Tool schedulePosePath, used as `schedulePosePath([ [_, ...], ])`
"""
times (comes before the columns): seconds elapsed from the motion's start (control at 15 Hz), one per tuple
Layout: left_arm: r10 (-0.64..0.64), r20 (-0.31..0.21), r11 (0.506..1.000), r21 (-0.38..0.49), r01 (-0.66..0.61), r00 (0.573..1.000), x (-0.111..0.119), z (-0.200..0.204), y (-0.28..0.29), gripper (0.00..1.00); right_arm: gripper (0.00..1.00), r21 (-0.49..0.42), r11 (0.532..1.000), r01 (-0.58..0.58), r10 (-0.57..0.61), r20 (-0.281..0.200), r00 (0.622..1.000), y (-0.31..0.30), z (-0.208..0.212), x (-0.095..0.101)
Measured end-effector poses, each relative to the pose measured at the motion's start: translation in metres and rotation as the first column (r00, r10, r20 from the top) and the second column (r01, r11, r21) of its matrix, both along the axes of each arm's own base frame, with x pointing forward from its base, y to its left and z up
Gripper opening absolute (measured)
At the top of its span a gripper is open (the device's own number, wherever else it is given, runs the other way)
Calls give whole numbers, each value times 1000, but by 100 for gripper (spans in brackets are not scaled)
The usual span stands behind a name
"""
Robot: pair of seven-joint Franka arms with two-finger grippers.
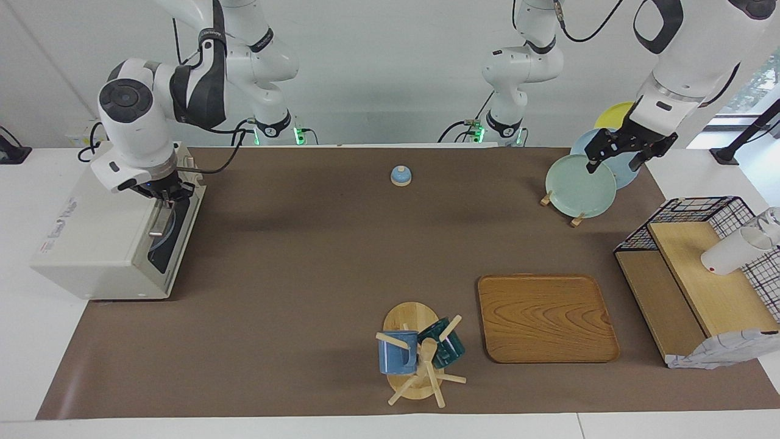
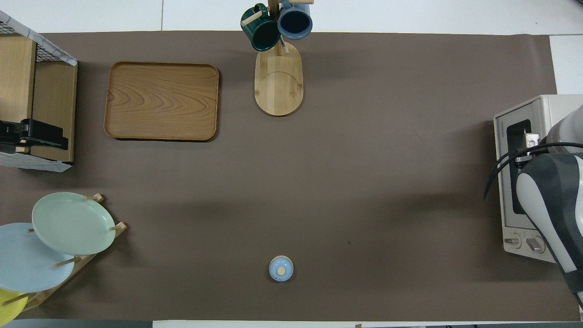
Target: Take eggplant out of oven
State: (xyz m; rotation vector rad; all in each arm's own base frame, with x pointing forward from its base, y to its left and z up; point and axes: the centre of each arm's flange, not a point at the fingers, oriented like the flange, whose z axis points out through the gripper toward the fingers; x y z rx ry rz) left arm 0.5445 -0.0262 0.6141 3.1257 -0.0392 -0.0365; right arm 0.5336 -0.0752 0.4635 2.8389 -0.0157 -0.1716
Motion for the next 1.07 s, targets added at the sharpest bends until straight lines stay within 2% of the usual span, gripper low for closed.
schedulePosePath([
  [0.2, 0, 0, 1000, 0, 0, 1000, 0, 0, 0, 100, 1, 16, 1000, -9, 9, 12, 1000, 7, -3, -1],
  [0.47, 0, 0, 1000, 0, 0, 1000, 0, 0, 0, 100, 1, 103, 994, -23, 18, 46, 999, 40, -21, -4],
  [0.6, 0, 0, 1000, 0, 0, 1000, 0, 0, 0, 100, 1, 150, 988, -24, 16, 57, 998, 60, -41, -4],
  [0.93, 0, 0, 1000, 0, 0, 1000, 0, 0, 0, 100, 1, 179, 983, -37, 19, 98, 995, 92, -106, 10],
  [1.07, 0, 0, 1000, 0, 0, 1000, 0, 0, 0, 100, 1, 203, 979, -21, 2, 92, 996, 95, -129, 14],
])
